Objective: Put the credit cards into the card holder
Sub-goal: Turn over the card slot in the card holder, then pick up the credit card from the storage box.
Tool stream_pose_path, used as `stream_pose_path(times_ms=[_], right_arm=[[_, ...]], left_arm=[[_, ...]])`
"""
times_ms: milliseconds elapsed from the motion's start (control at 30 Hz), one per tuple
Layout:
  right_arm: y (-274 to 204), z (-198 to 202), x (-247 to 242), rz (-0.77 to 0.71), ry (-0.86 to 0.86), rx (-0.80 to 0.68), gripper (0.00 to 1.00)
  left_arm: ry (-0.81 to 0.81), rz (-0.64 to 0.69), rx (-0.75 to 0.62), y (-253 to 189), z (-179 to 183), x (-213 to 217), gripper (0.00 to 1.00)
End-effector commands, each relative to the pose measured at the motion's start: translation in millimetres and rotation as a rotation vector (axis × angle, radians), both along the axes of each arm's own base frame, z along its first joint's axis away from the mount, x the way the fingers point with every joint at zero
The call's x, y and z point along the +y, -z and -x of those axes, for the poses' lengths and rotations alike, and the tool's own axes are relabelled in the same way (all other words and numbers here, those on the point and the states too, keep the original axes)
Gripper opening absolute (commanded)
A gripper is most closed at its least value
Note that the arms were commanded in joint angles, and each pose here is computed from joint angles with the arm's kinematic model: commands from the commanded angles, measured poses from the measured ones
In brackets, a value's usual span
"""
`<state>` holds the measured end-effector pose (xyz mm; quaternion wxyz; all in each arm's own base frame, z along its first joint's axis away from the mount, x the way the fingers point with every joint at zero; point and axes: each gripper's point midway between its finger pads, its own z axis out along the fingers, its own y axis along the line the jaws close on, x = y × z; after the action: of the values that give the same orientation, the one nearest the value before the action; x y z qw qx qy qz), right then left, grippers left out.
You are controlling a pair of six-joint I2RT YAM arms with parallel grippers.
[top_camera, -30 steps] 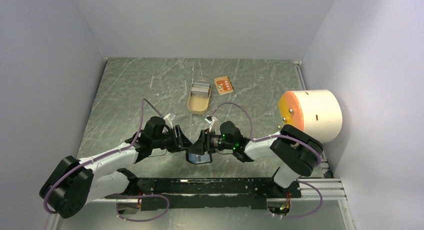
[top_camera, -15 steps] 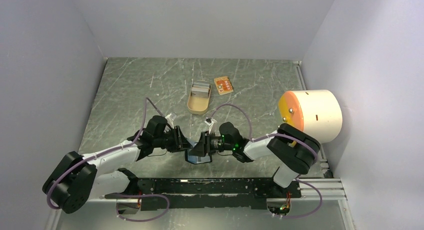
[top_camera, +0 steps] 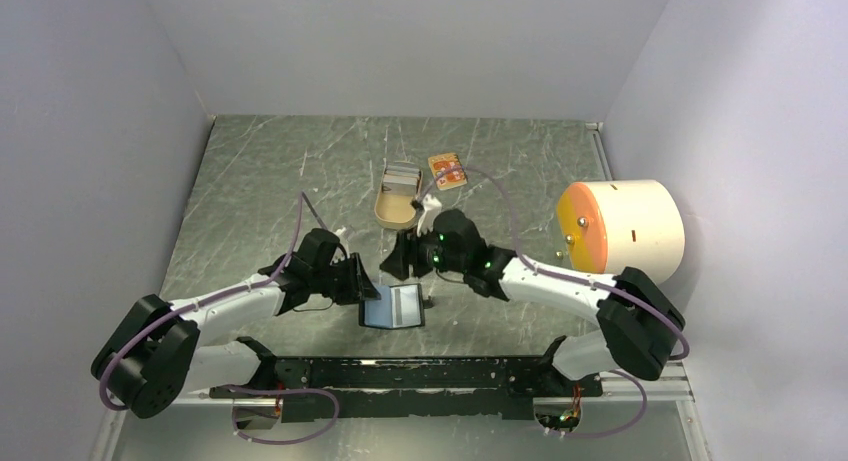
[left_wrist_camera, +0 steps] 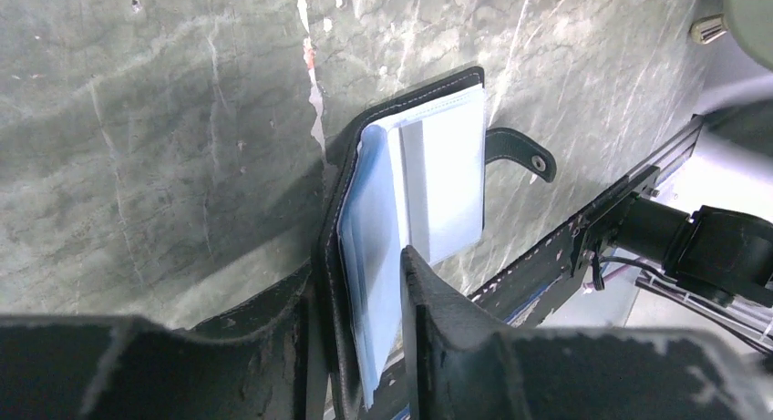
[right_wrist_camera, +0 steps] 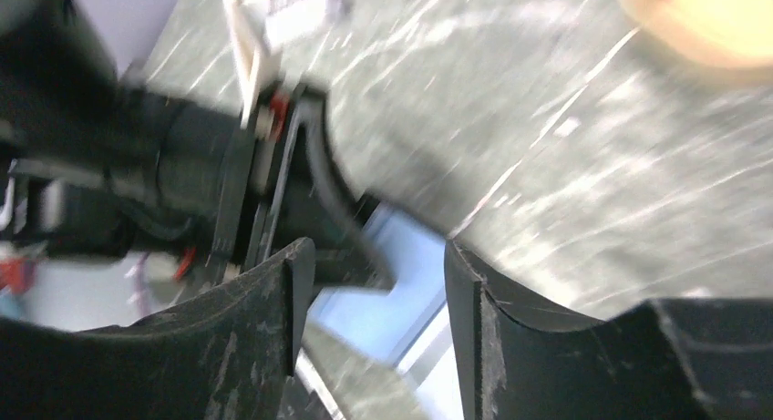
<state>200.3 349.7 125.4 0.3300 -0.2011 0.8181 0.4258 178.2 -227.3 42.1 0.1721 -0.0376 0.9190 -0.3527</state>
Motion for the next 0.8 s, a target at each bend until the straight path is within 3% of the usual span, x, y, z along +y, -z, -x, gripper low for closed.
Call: stream_pose_path(times_ms=[0,167,300,533,767], right_arm=[[-20,-63,-37,0.237,0.142,-0.214,0.6],[-42,-130,-52,0.35,0.221,-0.324,0.64],[-45,-170,-56,0.462,0.212,-0.46,0.66],[-32,-233,-46,0.64,0.128,-0.707,0.67],[0,-268,-31,0.782,-0.058,-0.808,0.71]], left_arm=[[0.018,-0.001,-0.032,-6,-7,-2,0.36],[0.034,0.023,-0.039,-8,-5,-6,0.17],[0.049,0.032,-0.041,-9,-4,-7,0.11],[0.072,0.065,-0.036,-12,0,-12,0.1],[0.072,0.087,-0.042,-16,1,-13,0.11]])
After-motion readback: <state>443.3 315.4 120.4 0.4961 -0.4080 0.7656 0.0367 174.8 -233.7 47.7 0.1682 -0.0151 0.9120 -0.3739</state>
